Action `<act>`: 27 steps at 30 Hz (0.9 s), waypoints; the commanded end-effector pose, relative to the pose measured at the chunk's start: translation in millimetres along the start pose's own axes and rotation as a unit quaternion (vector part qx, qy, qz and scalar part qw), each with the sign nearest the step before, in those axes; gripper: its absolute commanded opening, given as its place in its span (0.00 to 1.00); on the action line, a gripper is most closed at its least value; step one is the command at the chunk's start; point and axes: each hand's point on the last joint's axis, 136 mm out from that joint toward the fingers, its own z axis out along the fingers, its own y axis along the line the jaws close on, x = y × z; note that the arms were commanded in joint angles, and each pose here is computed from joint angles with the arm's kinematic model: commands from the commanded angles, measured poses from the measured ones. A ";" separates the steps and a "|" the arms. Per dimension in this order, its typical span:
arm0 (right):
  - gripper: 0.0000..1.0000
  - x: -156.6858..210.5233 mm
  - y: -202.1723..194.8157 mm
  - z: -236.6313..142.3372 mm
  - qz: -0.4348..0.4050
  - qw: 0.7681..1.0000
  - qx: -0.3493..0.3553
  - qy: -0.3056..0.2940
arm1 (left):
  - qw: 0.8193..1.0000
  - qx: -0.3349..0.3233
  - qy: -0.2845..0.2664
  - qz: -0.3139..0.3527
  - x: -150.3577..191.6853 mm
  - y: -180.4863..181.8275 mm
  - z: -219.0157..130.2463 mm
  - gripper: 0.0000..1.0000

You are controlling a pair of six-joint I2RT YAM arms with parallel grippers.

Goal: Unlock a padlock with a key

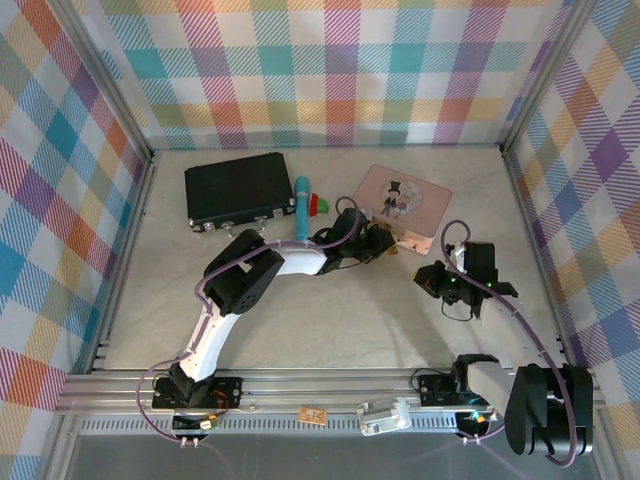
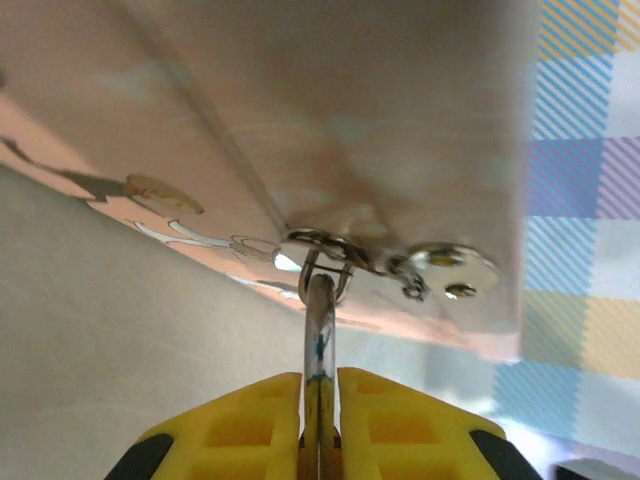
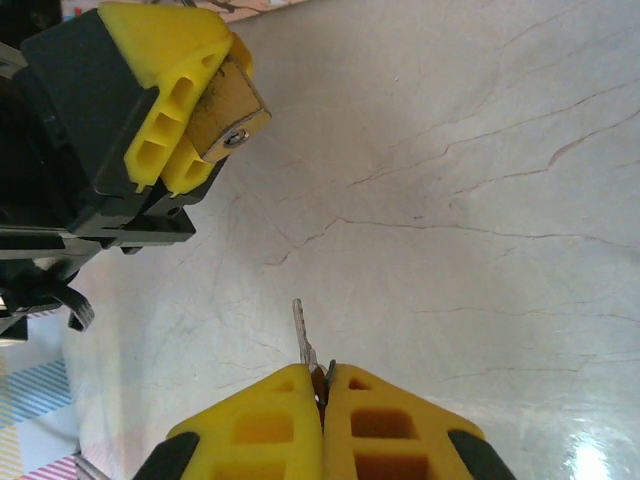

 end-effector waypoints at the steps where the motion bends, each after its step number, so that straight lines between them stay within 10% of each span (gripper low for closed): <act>1: 0.00 -11.3 19.5 0.1 0.012 0.998 -0.065 -0.021 | 0.992 0.076 0.041 -0.089 14.2 -31.9 -5.2 0.00; 27: 0.00 -35.1 37.6 8.5 0.038 0.989 -0.140 -0.036 | 0.981 0.156 0.021 -0.111 6.4 -85.3 -27.7 0.00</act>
